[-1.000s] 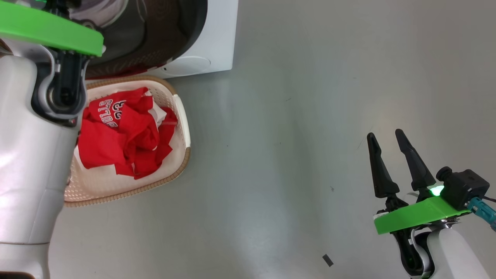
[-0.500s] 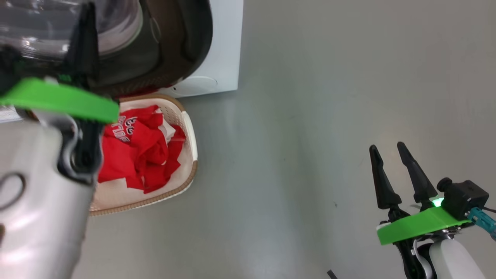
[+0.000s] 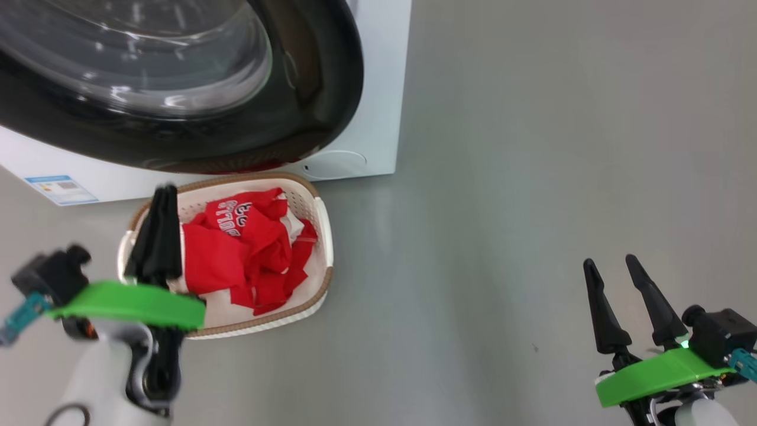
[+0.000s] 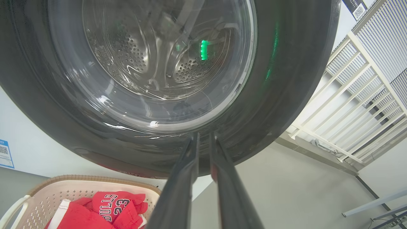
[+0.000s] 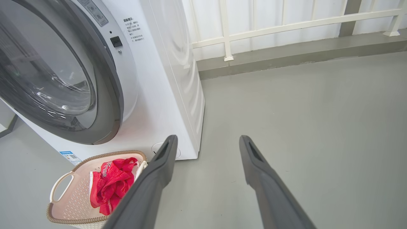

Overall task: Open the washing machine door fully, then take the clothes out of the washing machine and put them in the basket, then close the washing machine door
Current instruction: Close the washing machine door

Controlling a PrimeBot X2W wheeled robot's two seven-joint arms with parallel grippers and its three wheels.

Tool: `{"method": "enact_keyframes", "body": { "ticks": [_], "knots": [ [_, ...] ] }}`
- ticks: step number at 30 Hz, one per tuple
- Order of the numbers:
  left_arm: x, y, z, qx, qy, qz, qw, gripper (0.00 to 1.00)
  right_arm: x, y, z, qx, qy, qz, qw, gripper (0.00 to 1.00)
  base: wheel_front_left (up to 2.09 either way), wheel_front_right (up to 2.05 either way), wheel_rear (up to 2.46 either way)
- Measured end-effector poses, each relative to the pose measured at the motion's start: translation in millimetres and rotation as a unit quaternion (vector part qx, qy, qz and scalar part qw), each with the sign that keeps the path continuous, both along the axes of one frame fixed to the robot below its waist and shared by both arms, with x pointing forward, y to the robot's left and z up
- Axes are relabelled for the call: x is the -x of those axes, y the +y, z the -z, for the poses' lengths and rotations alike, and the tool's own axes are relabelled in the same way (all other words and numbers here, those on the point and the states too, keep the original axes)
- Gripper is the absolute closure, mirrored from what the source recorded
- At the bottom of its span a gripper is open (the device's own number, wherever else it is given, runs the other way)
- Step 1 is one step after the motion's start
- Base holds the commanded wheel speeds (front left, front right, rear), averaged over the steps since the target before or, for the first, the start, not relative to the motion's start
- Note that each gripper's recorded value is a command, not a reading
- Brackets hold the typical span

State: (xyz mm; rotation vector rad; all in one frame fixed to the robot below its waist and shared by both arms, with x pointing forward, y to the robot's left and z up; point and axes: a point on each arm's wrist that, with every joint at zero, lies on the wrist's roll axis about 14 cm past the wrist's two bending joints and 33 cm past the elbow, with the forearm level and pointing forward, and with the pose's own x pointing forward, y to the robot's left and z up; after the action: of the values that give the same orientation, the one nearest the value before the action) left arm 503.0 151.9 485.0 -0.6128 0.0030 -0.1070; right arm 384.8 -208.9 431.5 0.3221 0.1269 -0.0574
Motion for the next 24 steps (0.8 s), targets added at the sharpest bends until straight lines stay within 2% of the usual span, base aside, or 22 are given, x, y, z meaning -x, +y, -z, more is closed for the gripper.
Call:
{"method": "enact_keyframes", "body": {
  "ticks": [3, 10, 12, 19, 24],
  "knots": [
    [18, 12, 11, -0.006, 0.016, -0.019, 1.0, 0.67, 3, 3, -1, -0.001, 0.0, -0.005, 1.0, 0.0, 0.0, 0.0, 0.0],
    [47, 31, 19, -0.03, 0.029, -0.042, 0.998, 0.47, 2, 8, -7, 0.001, -0.01, -0.016, 1.0, 0.0, 0.0, 0.0, 0.0],
    [55, 37, 21, -0.035, 0.031, -0.05, 0.998, 0.33, 6, 9, -5, 0.001, -0.006, -0.018, 1.0, 0.0, 0.0, 0.0, 0.0],
    [81, 49, 23, -0.068, 0.033, -0.061, 0.995, 0.0, 12, 11, -8, 0.001, -0.009, -0.023, 1.0, 0.0, 0.0, 0.0, 0.0],
    [96, 55, 22, -0.101, 0.032, -0.064, 0.992, 0.0, 23, 8, -6, 0.003, -0.003, -0.02, 1.0, 0.0, 0.0, 0.0, 0.0]
  ]
}}
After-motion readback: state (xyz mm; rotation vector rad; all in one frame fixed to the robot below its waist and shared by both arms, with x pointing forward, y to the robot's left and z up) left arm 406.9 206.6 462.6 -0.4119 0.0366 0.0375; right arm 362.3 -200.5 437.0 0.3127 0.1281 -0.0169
